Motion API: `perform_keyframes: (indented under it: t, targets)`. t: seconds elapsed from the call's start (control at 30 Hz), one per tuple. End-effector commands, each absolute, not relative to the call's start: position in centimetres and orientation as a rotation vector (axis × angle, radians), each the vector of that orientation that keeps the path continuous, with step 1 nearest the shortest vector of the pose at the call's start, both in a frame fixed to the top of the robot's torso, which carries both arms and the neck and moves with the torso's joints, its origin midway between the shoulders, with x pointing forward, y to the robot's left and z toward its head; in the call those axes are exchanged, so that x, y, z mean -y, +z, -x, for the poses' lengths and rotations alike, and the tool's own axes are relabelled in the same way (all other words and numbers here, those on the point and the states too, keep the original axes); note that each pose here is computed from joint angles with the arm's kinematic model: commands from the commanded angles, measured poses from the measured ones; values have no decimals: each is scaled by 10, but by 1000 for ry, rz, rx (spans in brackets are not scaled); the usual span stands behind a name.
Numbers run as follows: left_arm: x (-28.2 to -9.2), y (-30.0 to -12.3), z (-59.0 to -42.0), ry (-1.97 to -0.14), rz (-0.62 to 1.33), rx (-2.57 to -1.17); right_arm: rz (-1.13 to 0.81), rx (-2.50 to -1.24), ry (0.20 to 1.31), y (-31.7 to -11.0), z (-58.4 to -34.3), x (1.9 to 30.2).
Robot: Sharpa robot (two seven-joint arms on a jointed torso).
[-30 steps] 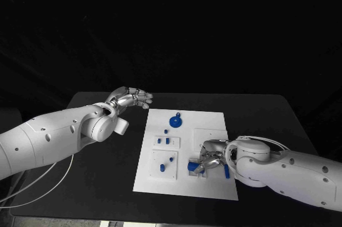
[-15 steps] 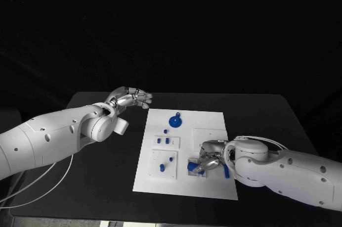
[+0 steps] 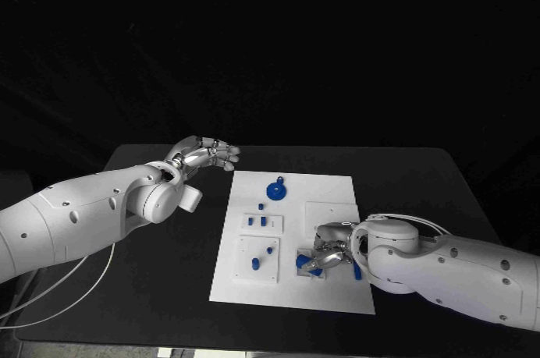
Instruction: Assemble the parts on the task board
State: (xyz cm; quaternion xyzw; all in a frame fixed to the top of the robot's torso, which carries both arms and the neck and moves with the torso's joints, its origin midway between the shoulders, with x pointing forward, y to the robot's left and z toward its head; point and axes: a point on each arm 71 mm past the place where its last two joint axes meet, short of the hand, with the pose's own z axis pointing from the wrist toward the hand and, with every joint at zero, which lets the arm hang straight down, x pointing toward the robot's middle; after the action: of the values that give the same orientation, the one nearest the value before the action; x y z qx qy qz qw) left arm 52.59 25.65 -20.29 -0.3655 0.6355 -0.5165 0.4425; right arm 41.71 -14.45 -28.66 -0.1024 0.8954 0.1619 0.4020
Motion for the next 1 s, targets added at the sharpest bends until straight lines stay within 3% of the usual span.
perform_keyframes:
  t: [0.03,0.43,1.0]
  targets:
    - [-255,-202,-526,-1300,903,-1574,258,-2338,387,-294,-412,145]
    - [-255,-202,-526,-1299,904,-1574,177,-2406,415,-297,-409,145]
    - [-255,-202,-526,-1297,906,-1575,83,-2395,475,-296,-410,141]
